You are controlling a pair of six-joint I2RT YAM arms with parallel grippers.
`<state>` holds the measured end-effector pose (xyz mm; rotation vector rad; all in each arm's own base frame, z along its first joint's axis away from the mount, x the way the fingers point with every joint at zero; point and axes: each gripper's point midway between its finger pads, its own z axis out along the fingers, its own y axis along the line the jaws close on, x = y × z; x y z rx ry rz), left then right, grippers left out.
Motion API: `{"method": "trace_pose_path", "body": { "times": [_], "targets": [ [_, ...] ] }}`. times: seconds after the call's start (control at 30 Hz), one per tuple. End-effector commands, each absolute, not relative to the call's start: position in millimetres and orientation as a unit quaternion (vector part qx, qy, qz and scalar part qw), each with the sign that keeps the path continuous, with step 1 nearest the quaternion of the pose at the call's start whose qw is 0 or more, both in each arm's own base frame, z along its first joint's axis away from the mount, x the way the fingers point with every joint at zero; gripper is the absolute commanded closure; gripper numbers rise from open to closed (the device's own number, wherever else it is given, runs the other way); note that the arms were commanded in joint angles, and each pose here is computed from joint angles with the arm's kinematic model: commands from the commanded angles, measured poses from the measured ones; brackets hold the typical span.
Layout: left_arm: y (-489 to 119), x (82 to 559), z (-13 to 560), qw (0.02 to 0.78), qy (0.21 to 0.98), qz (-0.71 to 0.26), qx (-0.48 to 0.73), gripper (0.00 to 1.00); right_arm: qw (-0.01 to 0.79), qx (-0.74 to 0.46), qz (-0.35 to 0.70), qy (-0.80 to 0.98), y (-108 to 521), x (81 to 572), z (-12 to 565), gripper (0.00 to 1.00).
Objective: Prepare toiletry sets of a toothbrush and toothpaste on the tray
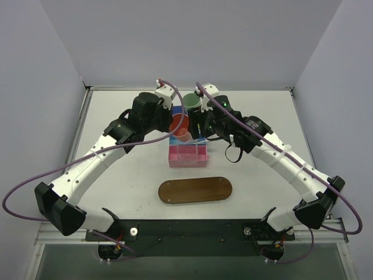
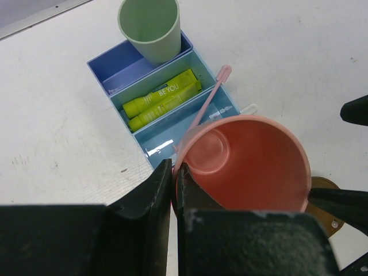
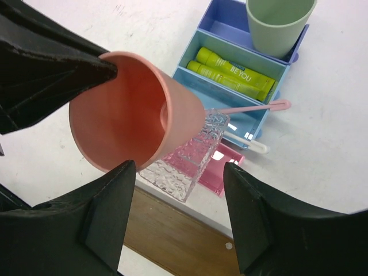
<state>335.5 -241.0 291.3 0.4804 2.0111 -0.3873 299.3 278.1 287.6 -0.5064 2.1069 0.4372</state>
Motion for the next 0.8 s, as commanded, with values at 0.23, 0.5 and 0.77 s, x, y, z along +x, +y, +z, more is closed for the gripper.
{"method": "trace_pose_path", "body": {
  "times": [0.23, 0.5, 0.77],
  "targets": [
    [-263, 335, 306, 0.521, 0.807, -0.187, 0.207, 1.00, 0.496, -0.160, 0.158, 0.839, 277, 319, 307, 0.45],
    [-266, 332, 307, 0.526, 0.802, -0.187, 0.212, 1.00, 0.492, -0.156, 0.151, 0.843, 280, 326, 297, 0.52],
    [-261, 331, 313, 0.539, 0.797, -0.179, 0.207, 1.00, 0.489, -0.159, 0.155, 0.844, 286, 326, 291, 0.65]
  ]
}}
